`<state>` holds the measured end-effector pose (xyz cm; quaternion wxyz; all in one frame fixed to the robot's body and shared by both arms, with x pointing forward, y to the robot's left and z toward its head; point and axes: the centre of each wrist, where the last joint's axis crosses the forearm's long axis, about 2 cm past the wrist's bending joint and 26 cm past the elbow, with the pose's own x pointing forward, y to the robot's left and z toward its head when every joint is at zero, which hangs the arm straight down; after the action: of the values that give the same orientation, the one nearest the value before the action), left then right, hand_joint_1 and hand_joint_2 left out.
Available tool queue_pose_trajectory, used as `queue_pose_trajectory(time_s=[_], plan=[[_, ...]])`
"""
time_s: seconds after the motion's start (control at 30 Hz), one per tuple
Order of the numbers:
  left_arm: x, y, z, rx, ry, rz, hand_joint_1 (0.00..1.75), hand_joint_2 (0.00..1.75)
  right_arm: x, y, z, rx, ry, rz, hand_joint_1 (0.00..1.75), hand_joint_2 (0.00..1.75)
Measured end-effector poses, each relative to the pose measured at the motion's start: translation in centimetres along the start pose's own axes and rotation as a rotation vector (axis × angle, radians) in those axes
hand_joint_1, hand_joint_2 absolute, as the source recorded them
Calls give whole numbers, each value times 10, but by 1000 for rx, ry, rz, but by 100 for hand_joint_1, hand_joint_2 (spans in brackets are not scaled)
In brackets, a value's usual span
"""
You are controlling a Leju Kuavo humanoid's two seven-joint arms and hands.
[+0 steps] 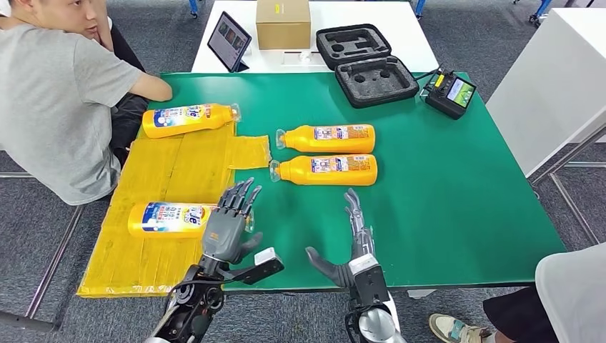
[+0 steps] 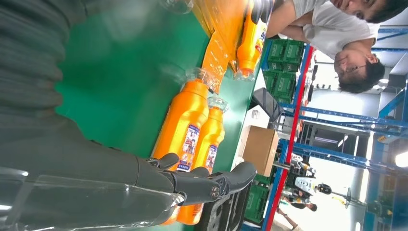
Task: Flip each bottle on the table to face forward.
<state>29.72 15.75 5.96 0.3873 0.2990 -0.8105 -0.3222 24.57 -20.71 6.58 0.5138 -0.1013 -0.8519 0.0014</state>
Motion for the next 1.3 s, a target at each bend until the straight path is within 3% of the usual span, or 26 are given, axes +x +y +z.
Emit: queue_pose_trajectory(time_s=[0.3, 0.5, 0.73, 0.87, 1.13, 1.27, 1.3], plan=[[22, 6, -6, 78, -77, 62, 0, 175, -2, -4, 6, -11, 14, 19, 0, 175], [41, 9, -5, 170, -34, 327, 0, 175, 6, -7, 11, -32, 0, -5, 0, 175], [59, 16, -8, 197, -87, 467, 0, 175, 22, -8, 6, -31, -42, -110, 0, 175], [65, 17, -11, 201, -94, 521, 0, 175, 32, -10, 1, -20, -74, -177, 0, 0], [69, 16, -11, 193, -46, 641, 0, 175, 34, -11, 8, -51, -57, -194, 0, 0], [69, 16, -11, 193, -33, 666, 0, 175, 33, -10, 10, -68, -47, -185, 0, 175], [69, 16, -11, 193, -28, 676, 0, 175, 33, -10, 10, -79, -43, -176, 0, 175]])
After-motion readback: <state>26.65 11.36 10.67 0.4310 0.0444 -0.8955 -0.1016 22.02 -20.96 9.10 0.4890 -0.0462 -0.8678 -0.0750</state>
